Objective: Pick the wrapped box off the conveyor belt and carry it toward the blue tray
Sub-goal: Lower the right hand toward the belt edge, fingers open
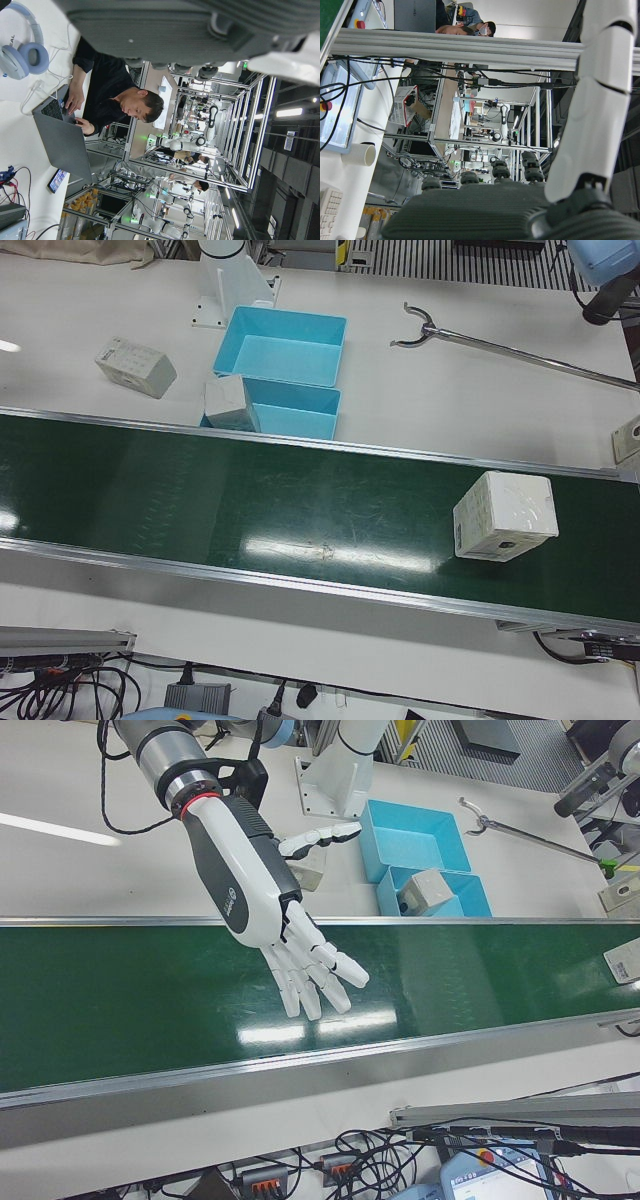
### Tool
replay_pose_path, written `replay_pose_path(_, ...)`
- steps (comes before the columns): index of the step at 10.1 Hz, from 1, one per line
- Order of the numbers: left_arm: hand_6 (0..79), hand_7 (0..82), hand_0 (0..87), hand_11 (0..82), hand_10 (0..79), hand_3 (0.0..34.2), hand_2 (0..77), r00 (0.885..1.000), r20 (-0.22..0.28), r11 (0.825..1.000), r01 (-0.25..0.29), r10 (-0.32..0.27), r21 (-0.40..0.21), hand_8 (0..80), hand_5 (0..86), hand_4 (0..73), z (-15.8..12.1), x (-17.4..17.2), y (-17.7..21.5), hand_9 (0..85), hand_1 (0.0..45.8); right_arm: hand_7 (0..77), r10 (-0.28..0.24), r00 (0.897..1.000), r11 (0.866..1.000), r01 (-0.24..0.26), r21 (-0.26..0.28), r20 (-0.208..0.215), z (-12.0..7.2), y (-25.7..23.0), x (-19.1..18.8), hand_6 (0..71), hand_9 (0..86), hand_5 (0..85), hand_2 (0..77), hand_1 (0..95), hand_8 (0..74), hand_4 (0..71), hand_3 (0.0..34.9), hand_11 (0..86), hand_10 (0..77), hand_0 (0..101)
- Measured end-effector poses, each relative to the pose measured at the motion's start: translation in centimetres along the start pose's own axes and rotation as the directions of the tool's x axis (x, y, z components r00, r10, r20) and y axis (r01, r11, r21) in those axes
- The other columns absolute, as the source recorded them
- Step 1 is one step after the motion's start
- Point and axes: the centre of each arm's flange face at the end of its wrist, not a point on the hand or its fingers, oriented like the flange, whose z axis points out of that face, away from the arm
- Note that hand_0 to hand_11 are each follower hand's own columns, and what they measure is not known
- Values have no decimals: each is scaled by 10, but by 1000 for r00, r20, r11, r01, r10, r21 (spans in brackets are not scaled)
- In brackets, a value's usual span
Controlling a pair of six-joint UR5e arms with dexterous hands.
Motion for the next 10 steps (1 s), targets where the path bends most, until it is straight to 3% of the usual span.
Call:
replay_pose_path(4, 0, 0, 0, 0, 0, 0, 5, 1000, 0, 1000, 0, 0, 0, 0, 11, 0, 0, 0, 0, 0, 0, 11, 16, 1000, 1000, -16, 9, -6, -2, -2, 4, 0, 11, 120, 104, 104, 0, 0, 147, 11, 0, 448)
replay_pose_path(10, 0, 0, 0, 0, 0, 0, 5, 1000, 0, 1000, 0, 0, 0, 0, 11, 0, 0, 0, 0, 0, 0, 27, 41, 999, 998, -42, 38, 12, -22, -17, -11, 0, 11, 136, 104, 125, 16, 0, 166, 11, 0, 458)
